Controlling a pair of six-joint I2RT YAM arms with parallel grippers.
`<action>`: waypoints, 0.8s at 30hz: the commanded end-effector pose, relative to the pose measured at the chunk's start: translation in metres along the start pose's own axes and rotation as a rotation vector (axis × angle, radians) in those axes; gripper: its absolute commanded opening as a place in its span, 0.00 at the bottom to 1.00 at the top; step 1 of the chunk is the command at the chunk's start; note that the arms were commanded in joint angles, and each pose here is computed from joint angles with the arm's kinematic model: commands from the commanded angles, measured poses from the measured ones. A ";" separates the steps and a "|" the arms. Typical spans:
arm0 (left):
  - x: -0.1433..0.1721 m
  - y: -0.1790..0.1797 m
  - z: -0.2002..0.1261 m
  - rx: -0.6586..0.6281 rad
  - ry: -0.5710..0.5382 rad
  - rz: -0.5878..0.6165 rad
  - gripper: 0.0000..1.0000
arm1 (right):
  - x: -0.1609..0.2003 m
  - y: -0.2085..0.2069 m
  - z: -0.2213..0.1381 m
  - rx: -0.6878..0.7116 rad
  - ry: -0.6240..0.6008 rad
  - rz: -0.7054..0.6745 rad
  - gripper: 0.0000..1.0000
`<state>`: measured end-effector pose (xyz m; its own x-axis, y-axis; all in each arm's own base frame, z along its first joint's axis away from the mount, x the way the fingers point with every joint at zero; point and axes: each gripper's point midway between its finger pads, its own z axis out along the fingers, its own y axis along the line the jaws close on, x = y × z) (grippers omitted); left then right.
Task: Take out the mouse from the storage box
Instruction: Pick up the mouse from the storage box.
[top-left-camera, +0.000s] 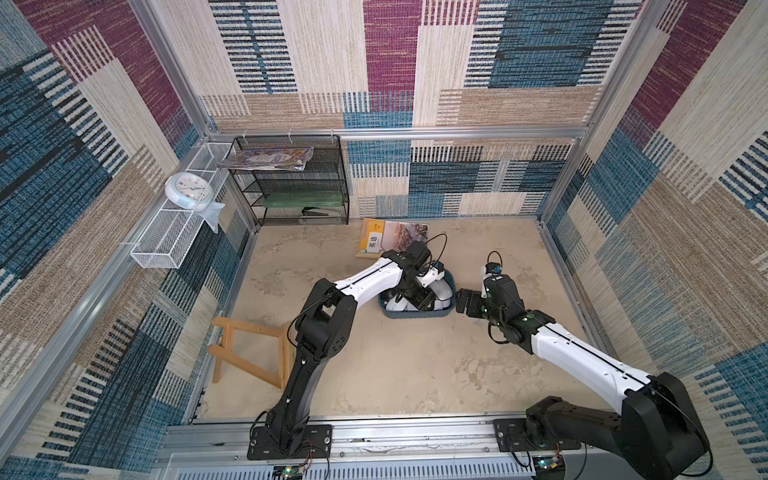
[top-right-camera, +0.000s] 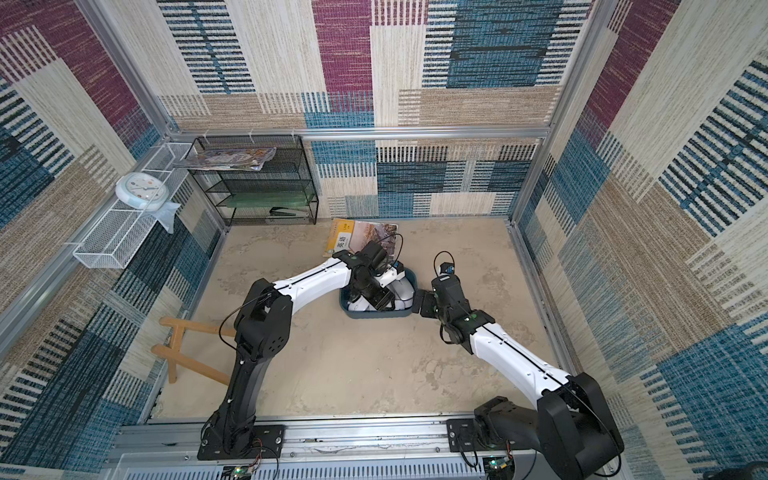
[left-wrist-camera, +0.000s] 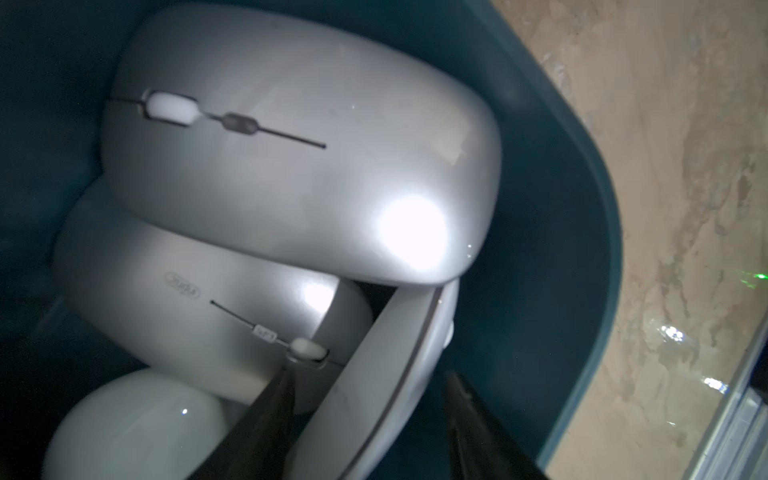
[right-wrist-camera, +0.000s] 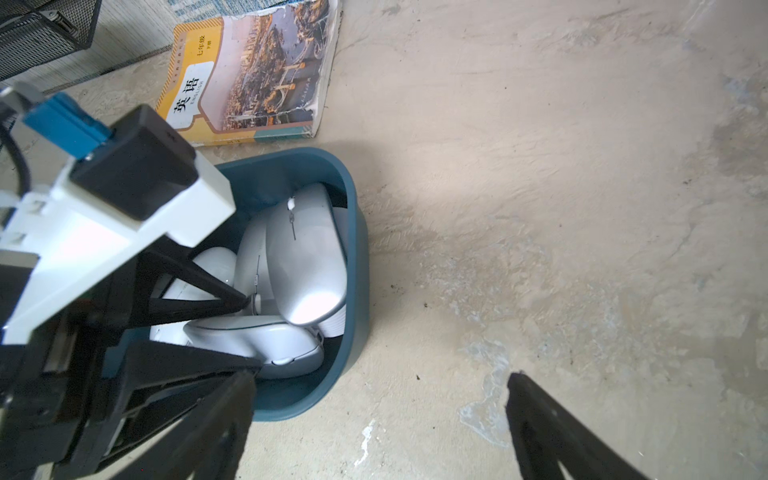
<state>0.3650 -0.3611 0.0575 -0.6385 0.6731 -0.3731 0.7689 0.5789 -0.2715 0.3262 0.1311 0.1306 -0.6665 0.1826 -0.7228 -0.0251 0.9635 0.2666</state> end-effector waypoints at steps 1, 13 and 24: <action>0.009 0.002 0.003 -0.011 0.044 0.006 0.56 | -0.001 0.000 -0.001 0.004 0.002 0.003 0.98; 0.016 -0.012 -0.003 0.050 0.069 0.025 0.39 | 0.001 -0.005 -0.002 0.028 0.003 0.011 0.98; 0.031 -0.008 0.011 0.053 0.142 0.015 0.54 | 0.002 -0.008 -0.002 0.040 0.004 0.023 0.98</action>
<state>0.3514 -0.3587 0.0509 -0.6155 0.7195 -0.3217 0.7870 0.5398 -0.2986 0.3232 0.1254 0.1266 -0.6752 0.1971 -0.7108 0.0100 0.9660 0.2584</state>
